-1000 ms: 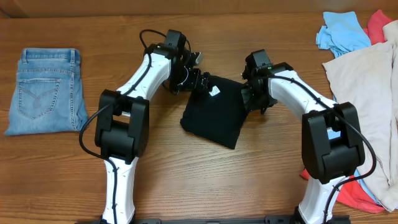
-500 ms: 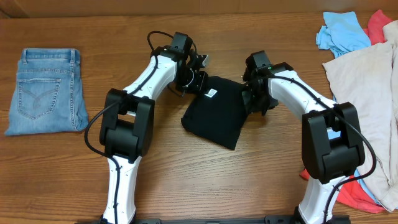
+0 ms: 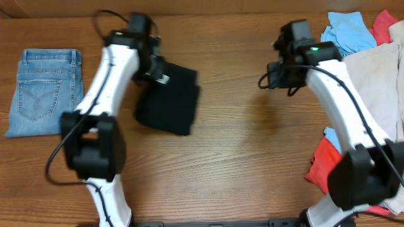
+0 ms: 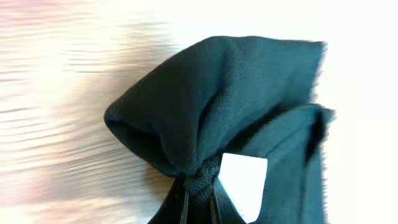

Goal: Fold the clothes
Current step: 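Carry the black bundle left with the left gripper onto the jeans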

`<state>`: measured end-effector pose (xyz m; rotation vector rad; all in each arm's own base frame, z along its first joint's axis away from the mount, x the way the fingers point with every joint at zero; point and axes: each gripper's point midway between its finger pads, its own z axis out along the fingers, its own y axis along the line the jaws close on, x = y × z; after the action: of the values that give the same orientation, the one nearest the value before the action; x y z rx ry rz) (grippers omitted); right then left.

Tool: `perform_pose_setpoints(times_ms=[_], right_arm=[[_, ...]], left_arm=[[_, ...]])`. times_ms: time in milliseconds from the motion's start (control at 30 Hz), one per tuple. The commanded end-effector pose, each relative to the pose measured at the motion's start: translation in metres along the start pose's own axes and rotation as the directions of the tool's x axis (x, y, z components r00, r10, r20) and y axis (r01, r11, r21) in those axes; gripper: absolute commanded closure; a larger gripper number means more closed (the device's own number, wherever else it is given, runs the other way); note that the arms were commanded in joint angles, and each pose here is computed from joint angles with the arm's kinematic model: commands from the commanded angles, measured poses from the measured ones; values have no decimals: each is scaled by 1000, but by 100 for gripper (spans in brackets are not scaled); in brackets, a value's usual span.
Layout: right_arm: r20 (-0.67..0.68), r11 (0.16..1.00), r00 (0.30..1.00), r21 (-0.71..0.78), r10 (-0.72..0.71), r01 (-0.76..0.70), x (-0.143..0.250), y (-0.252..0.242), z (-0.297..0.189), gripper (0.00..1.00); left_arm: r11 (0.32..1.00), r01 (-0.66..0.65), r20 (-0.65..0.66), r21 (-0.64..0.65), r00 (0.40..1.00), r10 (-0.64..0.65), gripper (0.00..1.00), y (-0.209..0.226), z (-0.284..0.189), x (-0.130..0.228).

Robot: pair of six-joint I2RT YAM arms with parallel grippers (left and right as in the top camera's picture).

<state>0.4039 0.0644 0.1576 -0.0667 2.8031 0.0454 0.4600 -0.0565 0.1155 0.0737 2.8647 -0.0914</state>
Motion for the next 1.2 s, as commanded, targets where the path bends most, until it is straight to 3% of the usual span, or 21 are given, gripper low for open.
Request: perform_pose_setpoints(times_ms=[0,167,333,500,967,1167], right_arm=[[27,1000,1000,16,8,-8,-2,-5,-17,50],[-16,999,1000,47,4,-4,11,-11,-21,49],[-39,999,999,49,5,-3,17,-12,-21,49],[-42,999,999,49,5,-3,17,-12,-21,49],[-61,999,998,51,5,-1,22,-12,-22,49],[-61,999,998,51,5,-1,22,-12,-22,49]], left_arm=[[987,-6,86,-160,996,20,96,49,-40,-14],[953,54,115,-298,993,-20,96,113,-59,-14],[936,103,155,-337,986,-53,96,161,-67,-16],[948,83,203,-306,979,-20,95,187,-76,-24],[907,241,419,-346,905,-81,96,298,-116,-32],[899,222,473,-376,881,-20,96,328,-121,-41]])
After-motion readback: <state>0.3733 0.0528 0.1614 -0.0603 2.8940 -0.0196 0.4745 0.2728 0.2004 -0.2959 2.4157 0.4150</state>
